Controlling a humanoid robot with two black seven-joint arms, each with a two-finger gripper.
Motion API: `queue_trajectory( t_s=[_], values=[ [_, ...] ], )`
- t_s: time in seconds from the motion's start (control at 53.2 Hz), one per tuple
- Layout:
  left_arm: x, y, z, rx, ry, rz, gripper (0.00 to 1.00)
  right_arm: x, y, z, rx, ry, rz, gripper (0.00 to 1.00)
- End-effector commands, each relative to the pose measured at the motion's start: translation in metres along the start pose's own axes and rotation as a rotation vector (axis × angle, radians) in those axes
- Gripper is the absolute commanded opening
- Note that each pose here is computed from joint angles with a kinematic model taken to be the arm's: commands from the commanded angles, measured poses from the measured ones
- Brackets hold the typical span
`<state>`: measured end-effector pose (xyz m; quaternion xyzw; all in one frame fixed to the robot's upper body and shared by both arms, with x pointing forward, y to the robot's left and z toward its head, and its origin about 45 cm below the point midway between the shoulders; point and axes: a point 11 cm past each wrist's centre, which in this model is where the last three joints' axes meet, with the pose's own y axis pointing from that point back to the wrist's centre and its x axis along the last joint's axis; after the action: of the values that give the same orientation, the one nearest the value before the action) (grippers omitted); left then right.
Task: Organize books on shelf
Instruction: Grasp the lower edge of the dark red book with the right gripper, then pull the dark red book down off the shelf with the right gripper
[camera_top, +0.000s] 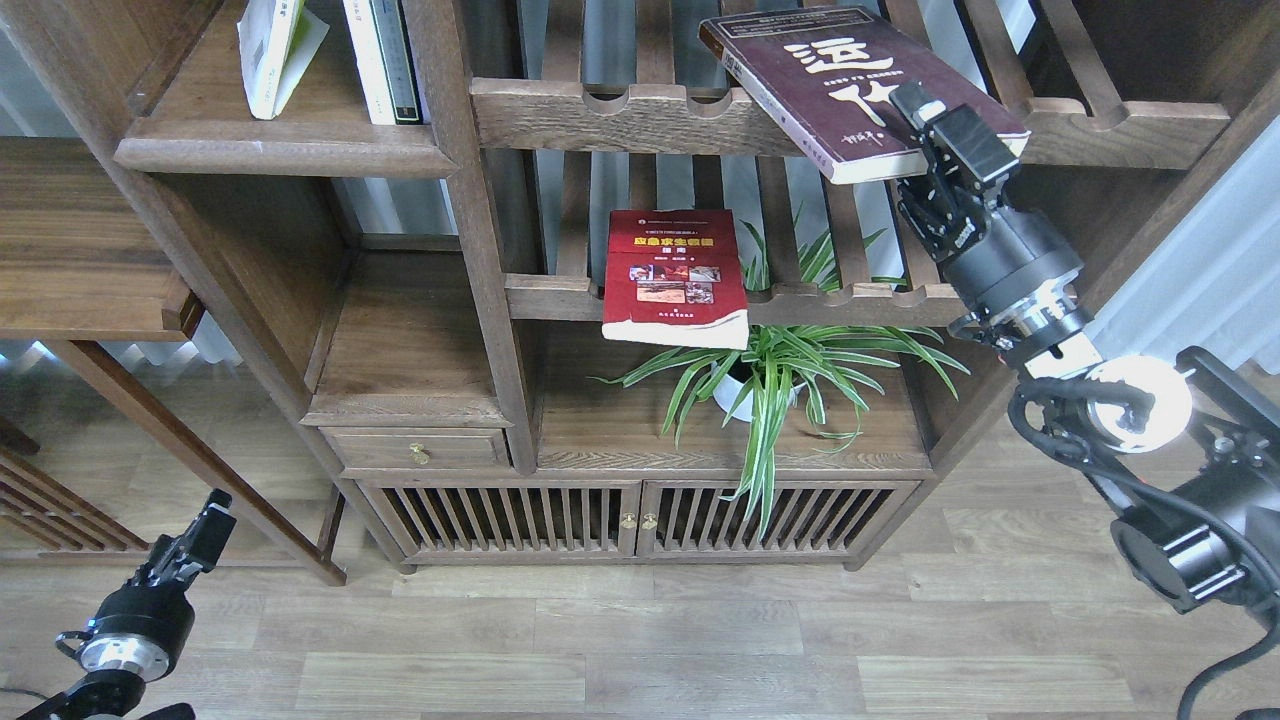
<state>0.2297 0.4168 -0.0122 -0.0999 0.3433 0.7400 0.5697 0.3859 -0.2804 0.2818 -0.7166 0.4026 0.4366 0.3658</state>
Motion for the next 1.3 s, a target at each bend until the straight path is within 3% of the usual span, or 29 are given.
queue_trajectory(
  t_s=[0.0,0.038,0.056,0.433,0.602,0.865,1.279],
  values=[
    [0.002,0.001,0.000,-0.002,0.001,0.004,1.00,-0.002,0.001,-0.004,0.019,-0.009,-0.021,0.17],
    [0.001,0.000,0.001,-0.004,0.002,0.003,1.00,-0.005,0.002,-0.006,0.029,-0.011,-0.045,0.06],
    [0.001,0.000,0.001,-0.004,0.002,0.003,1.00,-0.006,0.003,-0.007,0.031,-0.014,-0.056,0.04],
    [0.002,0.001,0.002,-0.008,0.003,0.006,1.00,-0.001,0.035,0.006,0.017,-0.052,-0.191,0.04],
    [0.001,0.000,0.002,-0.007,0.003,0.004,1.00,0.026,0.067,0.014,0.015,-0.076,-0.095,0.04],
    [-0.006,-0.004,0.000,-0.010,0.015,-0.010,1.00,0.081,0.151,0.028,0.042,-0.144,0.150,0.04],
    [-0.013,-0.006,-0.007,0.002,0.021,-0.021,1.00,0.120,0.220,0.018,0.113,-0.144,0.355,0.04]
  ],
)
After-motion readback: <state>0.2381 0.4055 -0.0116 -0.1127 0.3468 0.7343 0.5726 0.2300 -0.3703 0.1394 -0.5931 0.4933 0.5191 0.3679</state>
